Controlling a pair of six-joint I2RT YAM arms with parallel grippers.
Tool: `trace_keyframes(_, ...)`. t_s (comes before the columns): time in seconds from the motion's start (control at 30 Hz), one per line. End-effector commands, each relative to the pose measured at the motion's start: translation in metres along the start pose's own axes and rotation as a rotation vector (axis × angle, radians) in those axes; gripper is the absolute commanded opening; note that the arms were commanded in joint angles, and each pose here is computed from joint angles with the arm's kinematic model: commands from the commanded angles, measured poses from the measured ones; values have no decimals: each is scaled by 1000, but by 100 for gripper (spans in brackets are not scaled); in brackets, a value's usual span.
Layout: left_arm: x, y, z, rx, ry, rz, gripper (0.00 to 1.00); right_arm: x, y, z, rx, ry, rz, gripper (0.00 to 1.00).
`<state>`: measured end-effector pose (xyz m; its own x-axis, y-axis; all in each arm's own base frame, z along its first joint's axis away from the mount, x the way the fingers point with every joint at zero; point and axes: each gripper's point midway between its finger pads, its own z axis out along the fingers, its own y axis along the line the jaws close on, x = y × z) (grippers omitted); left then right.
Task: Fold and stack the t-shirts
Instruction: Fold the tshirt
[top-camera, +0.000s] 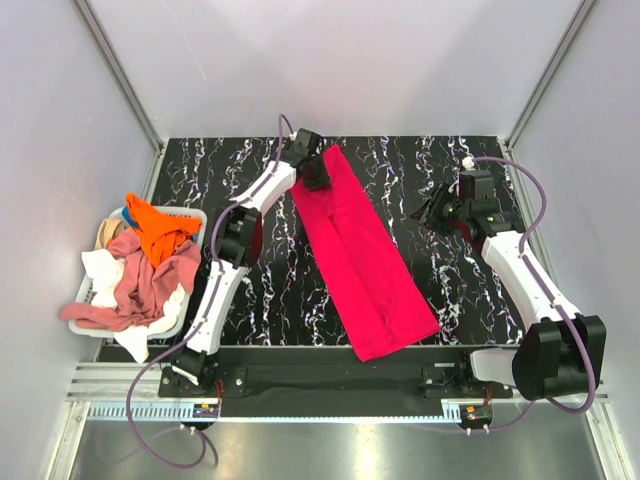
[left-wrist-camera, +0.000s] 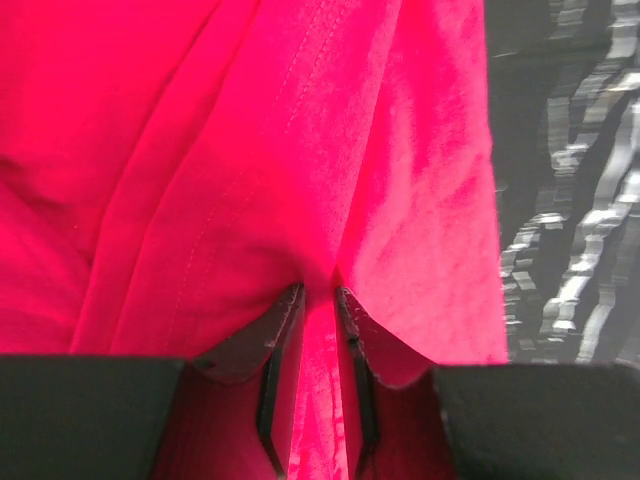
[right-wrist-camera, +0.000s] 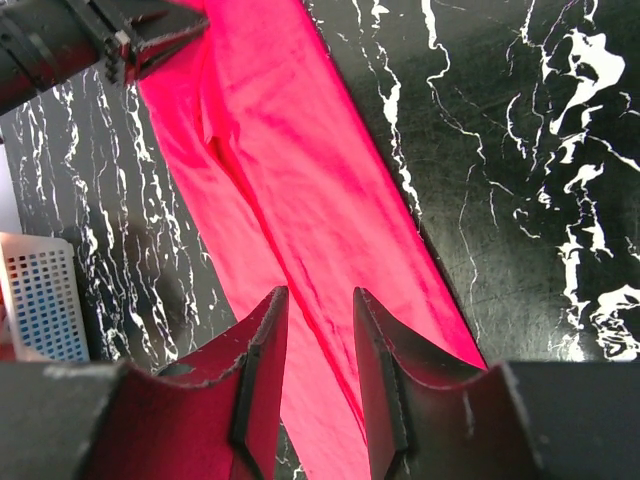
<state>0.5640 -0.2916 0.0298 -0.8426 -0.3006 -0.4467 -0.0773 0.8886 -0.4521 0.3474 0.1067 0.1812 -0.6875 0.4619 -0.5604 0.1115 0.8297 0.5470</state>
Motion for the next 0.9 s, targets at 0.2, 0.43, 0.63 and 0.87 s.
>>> trace_keyframes(0.2,-6,-89,23,403,-83,63,30,-18,8,10,-27,-55,-8,40)
trace_keyframes(0.43,-33,-108,-69,527,-119,214,42,-19,2,9,14,-47,-2,40)
trace_keyframes(0.63,1,-95,-148,507,-71,271,49,6,-22,9,98,26,-6,41)
trace_keyframes(0.87,150,-93,-158,452,145,295,42,13,-21,2,97,41,14,40)
